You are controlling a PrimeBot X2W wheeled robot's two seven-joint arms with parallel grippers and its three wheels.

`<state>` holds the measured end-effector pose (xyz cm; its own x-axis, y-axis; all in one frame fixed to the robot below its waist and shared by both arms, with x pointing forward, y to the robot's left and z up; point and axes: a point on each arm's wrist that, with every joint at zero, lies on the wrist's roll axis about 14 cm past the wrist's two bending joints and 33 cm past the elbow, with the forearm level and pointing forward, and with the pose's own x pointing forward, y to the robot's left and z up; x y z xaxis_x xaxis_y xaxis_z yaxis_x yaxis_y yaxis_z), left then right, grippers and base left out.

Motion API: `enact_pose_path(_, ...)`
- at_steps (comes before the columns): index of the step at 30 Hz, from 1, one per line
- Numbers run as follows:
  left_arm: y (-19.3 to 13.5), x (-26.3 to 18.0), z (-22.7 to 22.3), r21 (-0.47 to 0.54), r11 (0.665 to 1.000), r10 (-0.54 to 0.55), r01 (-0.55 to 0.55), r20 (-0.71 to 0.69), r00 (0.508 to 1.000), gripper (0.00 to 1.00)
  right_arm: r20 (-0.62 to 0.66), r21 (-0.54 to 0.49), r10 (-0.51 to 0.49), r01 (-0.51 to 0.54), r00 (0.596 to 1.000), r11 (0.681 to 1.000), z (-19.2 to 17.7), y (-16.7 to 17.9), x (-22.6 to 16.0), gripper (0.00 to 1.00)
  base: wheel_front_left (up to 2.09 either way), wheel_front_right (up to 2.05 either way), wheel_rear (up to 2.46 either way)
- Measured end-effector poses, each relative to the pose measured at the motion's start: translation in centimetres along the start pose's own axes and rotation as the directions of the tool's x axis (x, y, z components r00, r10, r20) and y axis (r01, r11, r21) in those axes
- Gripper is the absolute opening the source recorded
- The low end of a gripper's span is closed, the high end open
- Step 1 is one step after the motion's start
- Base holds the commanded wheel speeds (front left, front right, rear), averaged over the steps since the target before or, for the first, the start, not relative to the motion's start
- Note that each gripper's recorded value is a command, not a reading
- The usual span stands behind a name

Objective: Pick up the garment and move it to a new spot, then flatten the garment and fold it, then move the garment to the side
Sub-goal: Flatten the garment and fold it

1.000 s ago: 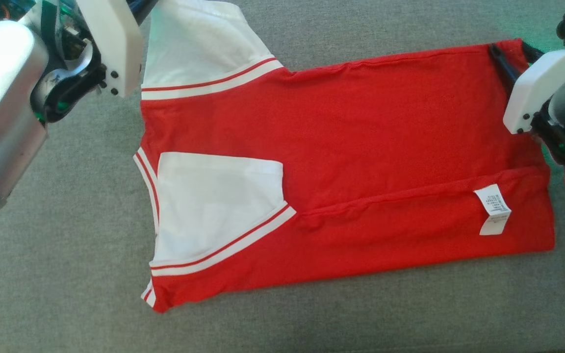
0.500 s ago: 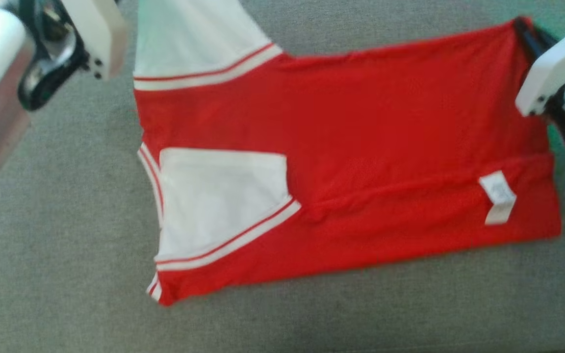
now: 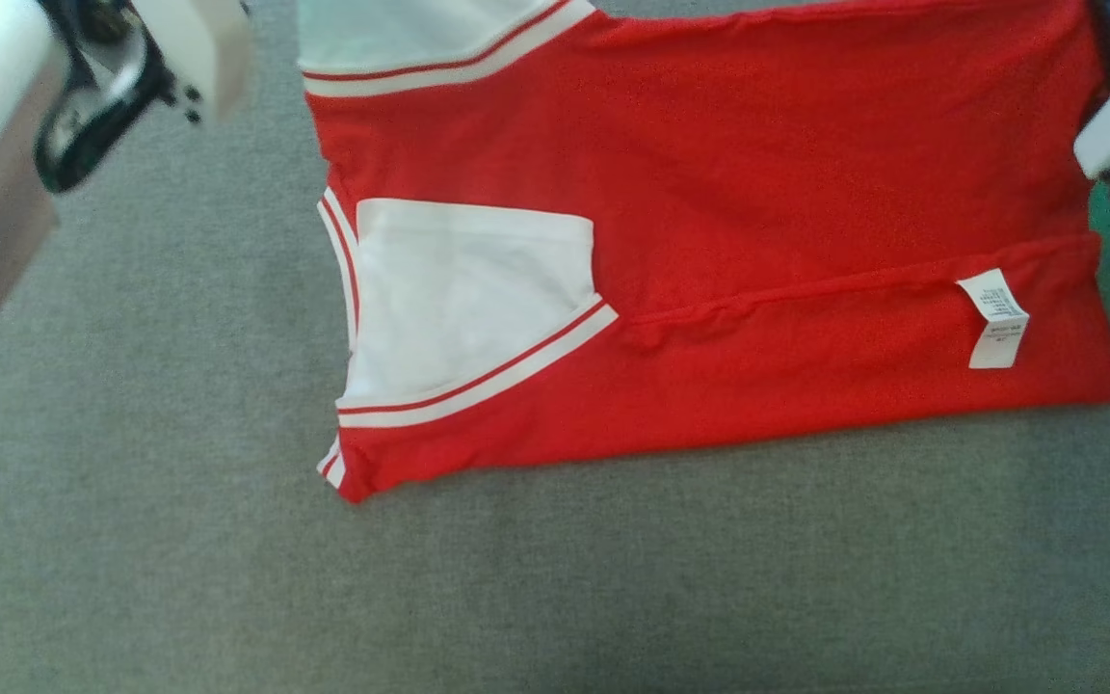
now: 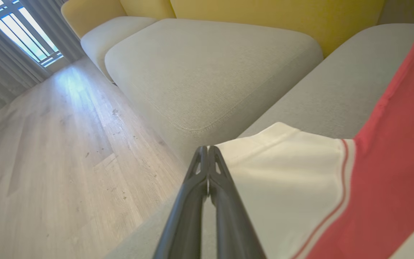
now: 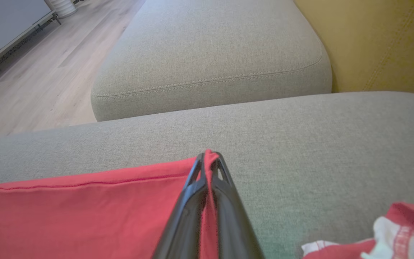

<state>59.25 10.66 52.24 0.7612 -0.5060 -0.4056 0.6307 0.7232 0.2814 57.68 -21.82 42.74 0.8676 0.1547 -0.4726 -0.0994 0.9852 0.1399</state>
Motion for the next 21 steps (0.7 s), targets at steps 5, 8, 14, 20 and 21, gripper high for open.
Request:
enact_pose_path(5, -2.3, -1.6, -2.0, -0.036, 0.998, -0.058, 0.056, -0.034, 0.998, 0.00, -0.018, 0.038, 0.017, -0.017, 1.000, 0.999, -1.8, 0.0, -0.7, 0.00, 0.00, 0.00, 0.00)
enact_pose_path(8, -3.0, -3.1, -3.1, -0.046, 0.997, -0.057, 0.055, -0.049, 0.997, 0.00, -0.020, 0.050, 0.027, -0.026, 0.999, 0.998, -2.2, 0.0, -1.2, 0.00, 0.00, 0.00, 0.00)
enact_pose_path(14, -5.5, -6.5, -4.1, -0.097, 0.993, -0.065, 0.060, -0.044, 0.997, 0.00, 0.002, 0.059, 0.046, -0.046, 0.999, 0.997, -2.3, 0.0, -2.6, 0.00, 0.00, 0.00, 0.00)
enact_pose_path(20, -7.5, -9.8, -4.7, -0.141, 0.989, -0.051, 0.044, -0.040, 0.998, 0.00, -0.021, 0.079, 0.060, -0.058, 0.998, 0.995, -4.5, -0.1, -4.8, 0.00, 0.00, 0.00, 0.00)
enact_pose_path(21, -7.8, -10.2, -4.6, -0.148, 0.988, -0.050, 0.044, -0.036, 0.998, 0.00, -0.021, 0.082, 0.064, -0.062, 0.998, 0.995, -4.8, 0.0, -5.1, 0.00, 0.00, 0.00, 0.00)
